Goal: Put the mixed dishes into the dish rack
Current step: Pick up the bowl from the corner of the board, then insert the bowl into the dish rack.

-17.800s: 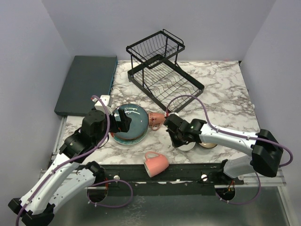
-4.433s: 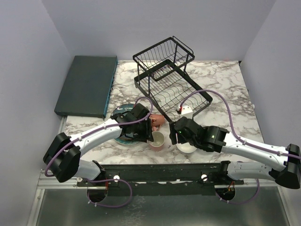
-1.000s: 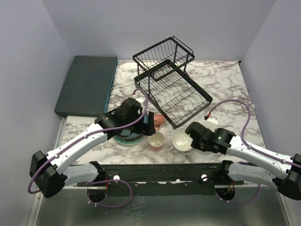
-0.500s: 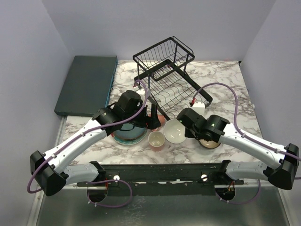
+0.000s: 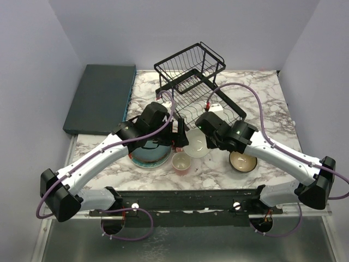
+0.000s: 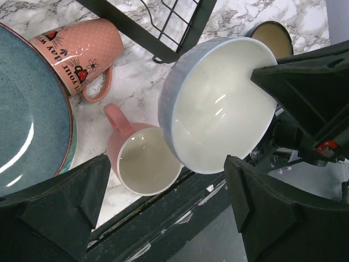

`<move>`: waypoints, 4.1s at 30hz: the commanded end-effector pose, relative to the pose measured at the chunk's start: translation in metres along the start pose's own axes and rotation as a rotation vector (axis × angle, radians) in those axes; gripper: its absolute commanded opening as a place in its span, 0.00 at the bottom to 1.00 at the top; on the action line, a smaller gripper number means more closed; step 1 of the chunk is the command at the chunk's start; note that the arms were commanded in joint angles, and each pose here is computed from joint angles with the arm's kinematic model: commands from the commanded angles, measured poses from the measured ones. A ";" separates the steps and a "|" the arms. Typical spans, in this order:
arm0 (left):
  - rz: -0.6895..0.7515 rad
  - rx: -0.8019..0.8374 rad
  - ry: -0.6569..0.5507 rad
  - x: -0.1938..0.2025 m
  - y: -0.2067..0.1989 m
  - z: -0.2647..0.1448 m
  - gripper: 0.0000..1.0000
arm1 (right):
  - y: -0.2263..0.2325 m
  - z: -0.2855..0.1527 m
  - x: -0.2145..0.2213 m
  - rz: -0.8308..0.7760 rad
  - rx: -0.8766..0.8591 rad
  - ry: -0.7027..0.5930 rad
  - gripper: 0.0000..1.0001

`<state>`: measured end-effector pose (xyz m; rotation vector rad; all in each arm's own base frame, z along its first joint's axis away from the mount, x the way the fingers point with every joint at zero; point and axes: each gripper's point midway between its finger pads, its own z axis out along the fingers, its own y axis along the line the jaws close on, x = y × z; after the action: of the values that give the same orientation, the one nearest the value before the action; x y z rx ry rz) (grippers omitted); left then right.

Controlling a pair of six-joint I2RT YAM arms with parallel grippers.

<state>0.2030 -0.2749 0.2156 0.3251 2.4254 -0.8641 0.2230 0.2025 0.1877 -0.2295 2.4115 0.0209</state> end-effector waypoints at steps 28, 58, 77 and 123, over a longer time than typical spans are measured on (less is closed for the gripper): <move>-0.037 -0.211 -0.040 -0.022 0.031 0.013 0.53 | 0.045 -0.010 -0.056 -0.095 -0.085 -0.074 0.00; -0.059 -0.204 -0.106 -0.022 0.050 -0.004 0.00 | 0.078 -0.034 -0.063 -0.108 -0.320 -0.172 0.66; -0.159 0.039 -0.175 -0.034 0.051 -0.046 0.00 | 0.100 -0.071 -0.099 0.025 -0.762 -0.208 0.96; -0.236 0.304 -0.274 -0.050 0.025 -0.072 0.00 | 0.134 -0.105 -0.091 0.294 -1.250 -0.176 0.91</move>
<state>0.2256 -0.2080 0.2553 -0.0192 2.1977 -1.2365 0.2037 0.3377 0.3100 -0.3575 1.9664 1.5295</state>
